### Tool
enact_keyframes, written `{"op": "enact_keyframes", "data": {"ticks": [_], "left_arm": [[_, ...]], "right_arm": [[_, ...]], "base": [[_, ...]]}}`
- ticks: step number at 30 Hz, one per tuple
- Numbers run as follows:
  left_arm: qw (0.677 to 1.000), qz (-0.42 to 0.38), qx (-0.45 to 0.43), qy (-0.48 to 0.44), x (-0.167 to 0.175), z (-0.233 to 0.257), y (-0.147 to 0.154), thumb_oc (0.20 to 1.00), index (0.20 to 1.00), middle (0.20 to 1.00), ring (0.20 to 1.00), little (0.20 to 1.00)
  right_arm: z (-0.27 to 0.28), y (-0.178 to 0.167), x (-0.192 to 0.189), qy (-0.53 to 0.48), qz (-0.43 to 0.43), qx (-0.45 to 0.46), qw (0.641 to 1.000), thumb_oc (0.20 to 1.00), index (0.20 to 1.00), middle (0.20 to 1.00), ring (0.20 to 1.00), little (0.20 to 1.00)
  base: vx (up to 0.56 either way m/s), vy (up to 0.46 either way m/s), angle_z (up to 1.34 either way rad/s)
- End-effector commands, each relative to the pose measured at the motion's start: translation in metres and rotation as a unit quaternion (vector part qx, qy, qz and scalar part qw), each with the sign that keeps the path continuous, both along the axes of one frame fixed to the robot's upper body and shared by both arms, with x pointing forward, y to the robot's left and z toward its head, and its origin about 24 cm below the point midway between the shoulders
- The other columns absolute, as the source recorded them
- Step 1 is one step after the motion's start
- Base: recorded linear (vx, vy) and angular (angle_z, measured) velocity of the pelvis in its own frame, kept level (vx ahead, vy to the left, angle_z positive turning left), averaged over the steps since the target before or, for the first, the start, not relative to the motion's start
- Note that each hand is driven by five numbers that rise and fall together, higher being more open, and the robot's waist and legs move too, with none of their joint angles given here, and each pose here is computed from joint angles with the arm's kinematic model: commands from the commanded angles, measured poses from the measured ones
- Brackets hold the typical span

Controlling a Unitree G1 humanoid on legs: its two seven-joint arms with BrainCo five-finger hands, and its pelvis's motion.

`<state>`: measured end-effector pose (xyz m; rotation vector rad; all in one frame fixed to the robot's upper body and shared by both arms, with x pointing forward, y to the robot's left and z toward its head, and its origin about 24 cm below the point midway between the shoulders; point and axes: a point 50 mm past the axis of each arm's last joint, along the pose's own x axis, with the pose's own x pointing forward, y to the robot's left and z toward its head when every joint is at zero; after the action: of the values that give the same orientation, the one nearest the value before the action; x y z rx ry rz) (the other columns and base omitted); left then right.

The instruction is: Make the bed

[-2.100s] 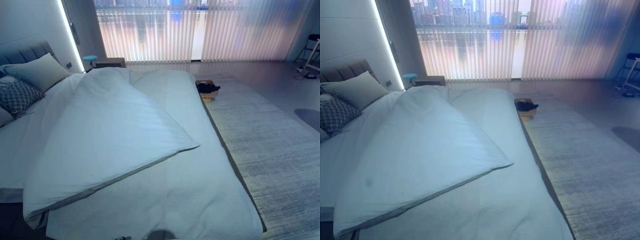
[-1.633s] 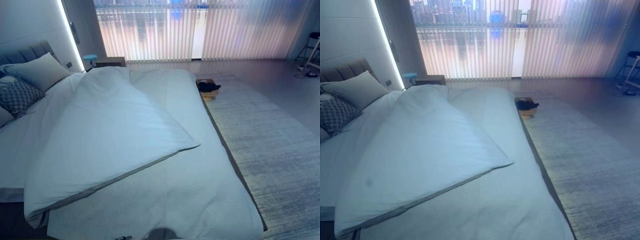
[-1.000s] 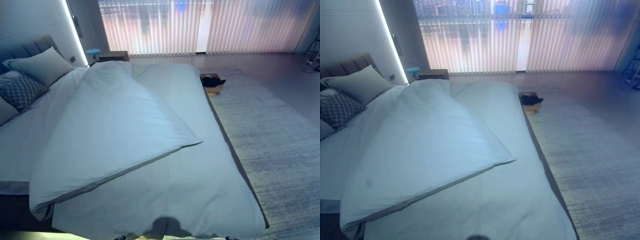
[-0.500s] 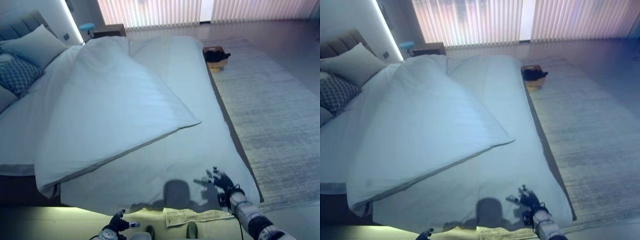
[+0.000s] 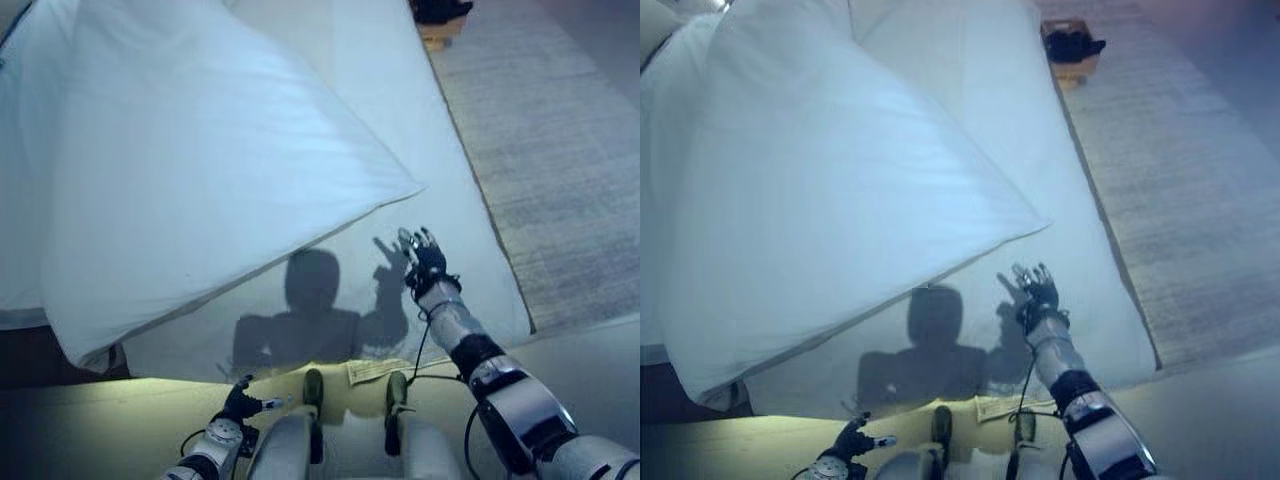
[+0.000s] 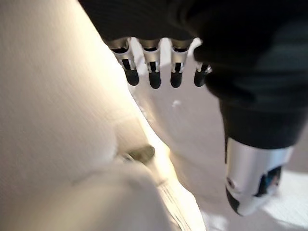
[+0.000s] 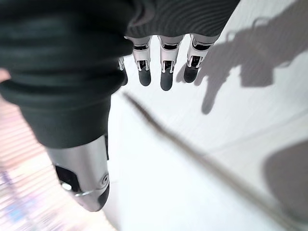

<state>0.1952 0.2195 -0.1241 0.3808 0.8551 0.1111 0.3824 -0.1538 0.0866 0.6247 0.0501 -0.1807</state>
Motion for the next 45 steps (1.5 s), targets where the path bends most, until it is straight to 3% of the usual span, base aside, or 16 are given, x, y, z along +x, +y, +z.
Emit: {"op": "enact_keyframes", "data": {"ticks": [1, 8, 14, 21, 32, 45], "left_arm": [[0.999, 0.031, -0.01, -0.008, -0.004, -0.001, 0.0, 1.0, 1.0, 1.0, 1.0, 1.0], [0.998, 0.022, -0.045, -0.049, 0.011, 0.006, -0.022, 1.0, 1.0, 1.0, 1.0, 1.0], [0.995, -0.007, -0.064, -0.072, 0.028, 0.014, -0.048, 1.0, 1.0, 1.0, 1.0, 1.0], [0.995, -0.012, -0.058, -0.077, 0.033, 0.016, -0.052, 1.0, 1.0, 1.0, 1.0, 1.0], [0.995, -0.005, -0.053, -0.079, 0.032, 0.016, -0.051, 1.0, 1.0, 1.0, 1.0, 1.0], [0.992, -0.022, -0.065, -0.101, 0.04, 0.023, -0.052, 1.0, 1.0, 1.0, 1.0, 1.0]], "right_arm": [[0.037, -0.016, 0.007, -0.076, -0.049, 0.054, 0.994, 1.0, 1.0, 1.0, 1.0, 1.0], [0.074, -0.027, 0.019, -0.109, -0.095, 0.102, 0.984, 1.0, 1.0, 1.0, 1.0, 1.0], [0.061, -0.033, 0.024, -0.039, -0.145, 0.114, 0.982, 1.0, 1.0, 1.0, 1.0, 1.0], [0.047, -0.025, 0.021, -0.02, -0.145, 0.131, 0.98, 1.0, 1.0, 1.0, 1.0, 1.0], [0.031, -0.005, 0.013, -0.024, -0.118, 0.153, 0.981, 1.0, 1.0, 1.0, 1.0, 1.0], [0.058, 0.013, 0.018, -0.098, -0.032, 0.144, 0.984, 1.0, 1.0, 1.0, 1.0, 1.0]], "base": [[0.16, -0.074, 0.18], [0.08, -0.123, 0.42], [0.04, -0.126, 0.25], [0.02, -0.053, 0.06], [0.0, -0.009, 0.04], [0.0, 0.004, 0.06]]}}
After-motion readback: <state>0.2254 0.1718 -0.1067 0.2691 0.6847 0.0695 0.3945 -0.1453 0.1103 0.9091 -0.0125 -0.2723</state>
